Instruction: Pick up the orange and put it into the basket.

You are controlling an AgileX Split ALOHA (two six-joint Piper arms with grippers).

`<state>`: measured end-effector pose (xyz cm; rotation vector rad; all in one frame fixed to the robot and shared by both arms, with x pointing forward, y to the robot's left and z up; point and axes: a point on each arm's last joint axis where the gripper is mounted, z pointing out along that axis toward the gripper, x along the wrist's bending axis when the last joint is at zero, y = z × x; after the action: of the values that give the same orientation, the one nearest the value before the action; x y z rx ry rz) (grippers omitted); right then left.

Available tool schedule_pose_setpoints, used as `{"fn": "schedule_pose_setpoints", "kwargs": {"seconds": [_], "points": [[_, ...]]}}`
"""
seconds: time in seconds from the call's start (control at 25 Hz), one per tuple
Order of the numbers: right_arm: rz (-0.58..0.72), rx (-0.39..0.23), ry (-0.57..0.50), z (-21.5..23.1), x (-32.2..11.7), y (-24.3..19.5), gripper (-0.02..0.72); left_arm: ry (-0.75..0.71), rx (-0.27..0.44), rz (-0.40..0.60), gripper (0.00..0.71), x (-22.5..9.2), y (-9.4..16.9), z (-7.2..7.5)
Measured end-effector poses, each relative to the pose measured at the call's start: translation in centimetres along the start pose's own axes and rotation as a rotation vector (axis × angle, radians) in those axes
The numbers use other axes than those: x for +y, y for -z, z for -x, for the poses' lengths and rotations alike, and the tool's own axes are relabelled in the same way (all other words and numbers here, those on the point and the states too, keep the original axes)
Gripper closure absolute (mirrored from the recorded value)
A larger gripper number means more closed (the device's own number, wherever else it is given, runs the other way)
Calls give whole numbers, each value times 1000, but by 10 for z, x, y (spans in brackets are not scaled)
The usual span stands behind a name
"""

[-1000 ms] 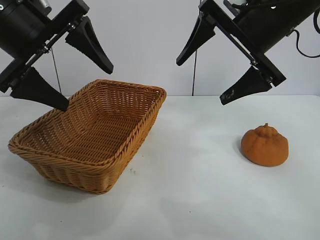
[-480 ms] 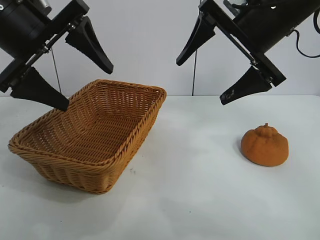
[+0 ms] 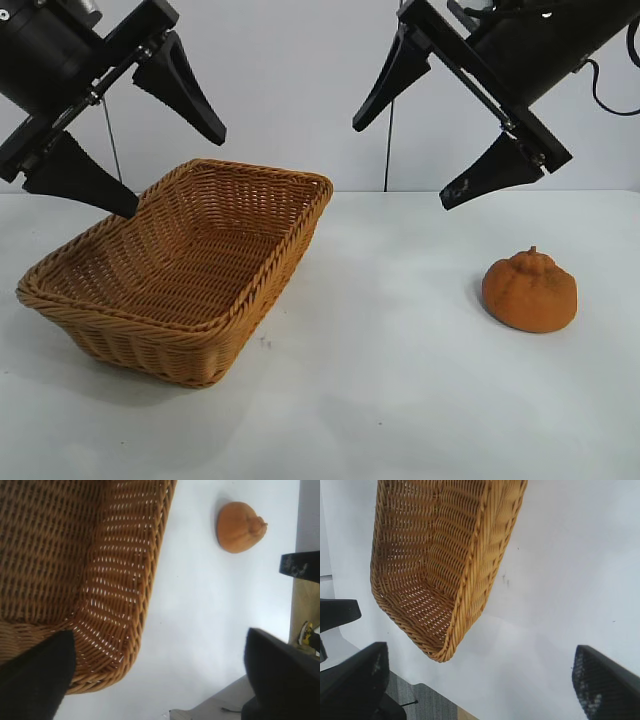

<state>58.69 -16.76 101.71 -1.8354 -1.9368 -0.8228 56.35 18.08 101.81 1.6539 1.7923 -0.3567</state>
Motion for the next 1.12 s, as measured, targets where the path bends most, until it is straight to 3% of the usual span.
{"fn": "schedule_pose_setpoints", "kwargs": {"seconds": [0.36, 0.52, 0.6, 0.68, 0.88, 1.0, 1.12], "points": [[0, 0, 0, 0, 0, 0, 20, 7, 1, 21, 62, 2, 1, 1], [1, 0, 0, 0, 0, 0, 20, 27, -24, 29, 62, -4, 18, 12], [1, 0, -1, 0, 0, 0, 20, 104, -24, 25, 62, -9, 29, 17], [1, 0, -1, 0, 0, 0, 20, 154, 18, 5, 62, -16, 39, 20], [0, -1, -4, 0, 0, 0, 20, 237, 251, -40, 62, -41, 41, 28], [0, -1, -4, 0, 0, 0, 20, 276, 357, -1, 62, -50, 33, 35], [0, -1, -5, 0, 0, 0, 20, 374, 435, 93, 62, -46, 30, 30]]}}
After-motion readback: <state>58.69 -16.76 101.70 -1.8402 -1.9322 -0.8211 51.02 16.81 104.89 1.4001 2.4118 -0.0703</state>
